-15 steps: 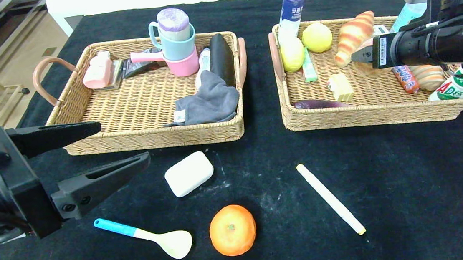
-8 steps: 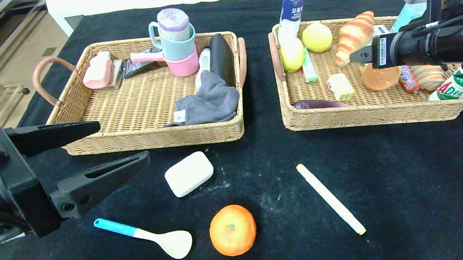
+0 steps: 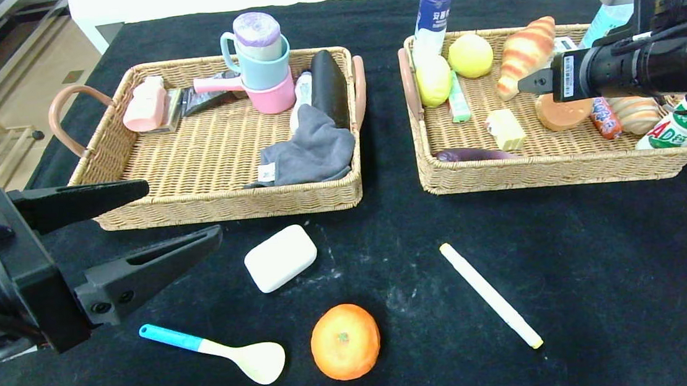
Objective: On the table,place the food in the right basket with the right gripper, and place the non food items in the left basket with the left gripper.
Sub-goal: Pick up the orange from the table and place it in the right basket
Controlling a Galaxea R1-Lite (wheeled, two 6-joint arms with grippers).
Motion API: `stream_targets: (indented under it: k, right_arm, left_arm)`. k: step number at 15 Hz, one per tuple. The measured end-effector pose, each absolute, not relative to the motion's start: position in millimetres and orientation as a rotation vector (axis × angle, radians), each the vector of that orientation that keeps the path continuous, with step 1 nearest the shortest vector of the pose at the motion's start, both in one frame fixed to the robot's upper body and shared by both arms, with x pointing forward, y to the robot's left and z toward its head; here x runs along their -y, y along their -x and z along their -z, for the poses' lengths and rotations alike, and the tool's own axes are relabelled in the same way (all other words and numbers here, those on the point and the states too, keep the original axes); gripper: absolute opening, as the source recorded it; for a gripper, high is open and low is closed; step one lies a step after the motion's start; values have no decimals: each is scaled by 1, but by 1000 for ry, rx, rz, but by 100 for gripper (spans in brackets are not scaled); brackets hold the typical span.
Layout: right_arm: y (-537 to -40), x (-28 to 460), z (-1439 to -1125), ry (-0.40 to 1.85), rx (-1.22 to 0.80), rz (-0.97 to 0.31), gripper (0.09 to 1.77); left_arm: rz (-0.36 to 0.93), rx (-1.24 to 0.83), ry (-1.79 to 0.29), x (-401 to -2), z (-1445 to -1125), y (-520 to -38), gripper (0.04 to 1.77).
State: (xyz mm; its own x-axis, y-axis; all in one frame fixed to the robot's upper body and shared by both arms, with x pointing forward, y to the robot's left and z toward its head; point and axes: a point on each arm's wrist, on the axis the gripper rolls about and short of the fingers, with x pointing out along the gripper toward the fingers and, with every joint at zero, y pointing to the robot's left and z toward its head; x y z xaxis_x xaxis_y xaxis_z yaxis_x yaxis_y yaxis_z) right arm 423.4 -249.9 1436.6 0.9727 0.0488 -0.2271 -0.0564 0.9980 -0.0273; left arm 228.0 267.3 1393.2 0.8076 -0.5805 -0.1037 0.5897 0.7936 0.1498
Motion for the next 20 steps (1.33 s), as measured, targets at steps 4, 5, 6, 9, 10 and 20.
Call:
stream_targets:
  k: [4,5,6,9,10,20]
  right_arm:
    - [-420,251,-1439,35,-224,-62,169]
    - [-418,251,-1440,32,-223,-84,169]
    - [-415,251,-1441,27,-221,-118,169]
    - [-405,251,-1446,19,-212,-180,170]
    - [-401,251,-1447,17,-210,-201,170]
    - [-358,239,-1437,144,-231,-458,170]
  left_arm:
    - [629,-53,-179,-267,-1393,-228,172]
    - [629,-53,-178,-267,-1393,-228,172]
    - [629,-53,-178,-267,-1393,-228,172]
    - [629,-52,-177,-267,-1394,-228,172]
    - [629,-52,-177,-267,-1394,-228,172]
    - [627,-46,-176,-268,-1395,-227,172]
